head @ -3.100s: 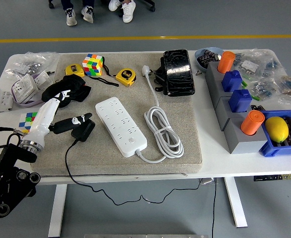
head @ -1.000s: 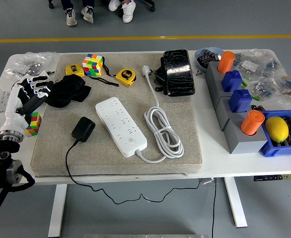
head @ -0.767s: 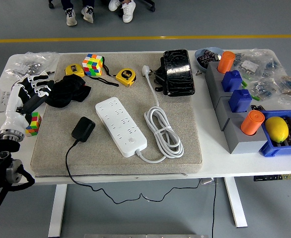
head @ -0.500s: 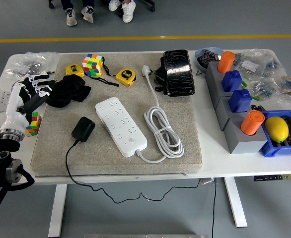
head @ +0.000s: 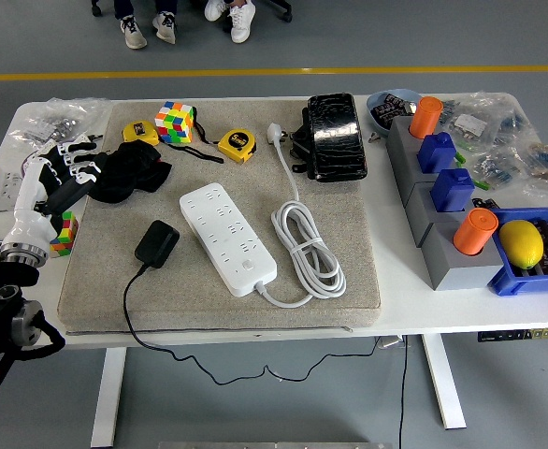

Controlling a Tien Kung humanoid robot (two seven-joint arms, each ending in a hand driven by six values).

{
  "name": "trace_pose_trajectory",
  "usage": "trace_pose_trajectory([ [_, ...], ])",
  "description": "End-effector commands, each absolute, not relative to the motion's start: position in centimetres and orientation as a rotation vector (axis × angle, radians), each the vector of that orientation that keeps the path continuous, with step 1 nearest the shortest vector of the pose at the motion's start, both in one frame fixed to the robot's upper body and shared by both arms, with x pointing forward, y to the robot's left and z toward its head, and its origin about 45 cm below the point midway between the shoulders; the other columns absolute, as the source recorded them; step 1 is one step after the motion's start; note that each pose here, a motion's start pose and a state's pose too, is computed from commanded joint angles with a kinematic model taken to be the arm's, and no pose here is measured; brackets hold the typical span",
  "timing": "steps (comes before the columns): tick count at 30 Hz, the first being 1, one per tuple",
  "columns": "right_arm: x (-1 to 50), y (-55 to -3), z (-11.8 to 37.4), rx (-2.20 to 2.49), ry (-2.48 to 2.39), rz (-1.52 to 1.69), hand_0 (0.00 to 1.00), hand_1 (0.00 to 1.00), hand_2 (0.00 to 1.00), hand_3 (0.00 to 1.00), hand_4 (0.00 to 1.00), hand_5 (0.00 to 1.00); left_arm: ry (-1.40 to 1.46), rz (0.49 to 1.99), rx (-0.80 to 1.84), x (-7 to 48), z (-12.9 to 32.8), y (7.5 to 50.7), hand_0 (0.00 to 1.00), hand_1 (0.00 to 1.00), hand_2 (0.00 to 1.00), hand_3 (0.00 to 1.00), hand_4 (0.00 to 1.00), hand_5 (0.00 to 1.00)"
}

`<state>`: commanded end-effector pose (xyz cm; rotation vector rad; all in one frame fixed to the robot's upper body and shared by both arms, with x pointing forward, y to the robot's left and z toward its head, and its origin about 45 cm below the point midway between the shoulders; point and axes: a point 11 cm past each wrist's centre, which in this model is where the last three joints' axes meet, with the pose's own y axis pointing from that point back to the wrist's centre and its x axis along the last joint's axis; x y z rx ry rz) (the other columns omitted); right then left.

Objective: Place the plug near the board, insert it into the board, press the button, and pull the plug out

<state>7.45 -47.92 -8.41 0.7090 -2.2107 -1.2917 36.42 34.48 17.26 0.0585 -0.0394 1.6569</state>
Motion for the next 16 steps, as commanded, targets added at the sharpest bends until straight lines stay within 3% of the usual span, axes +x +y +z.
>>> trace_pose_trajectory([
  [16,7.07,-47.93,-8.47,0.705,-2.201,-1.291,0.48,0.592,0.543,0.51,0.854,0.384,-0.037,1.643,0.068,36.41,17.07,34.12,0.38,0.465,0.53,0.558,0.777,0.259],
])
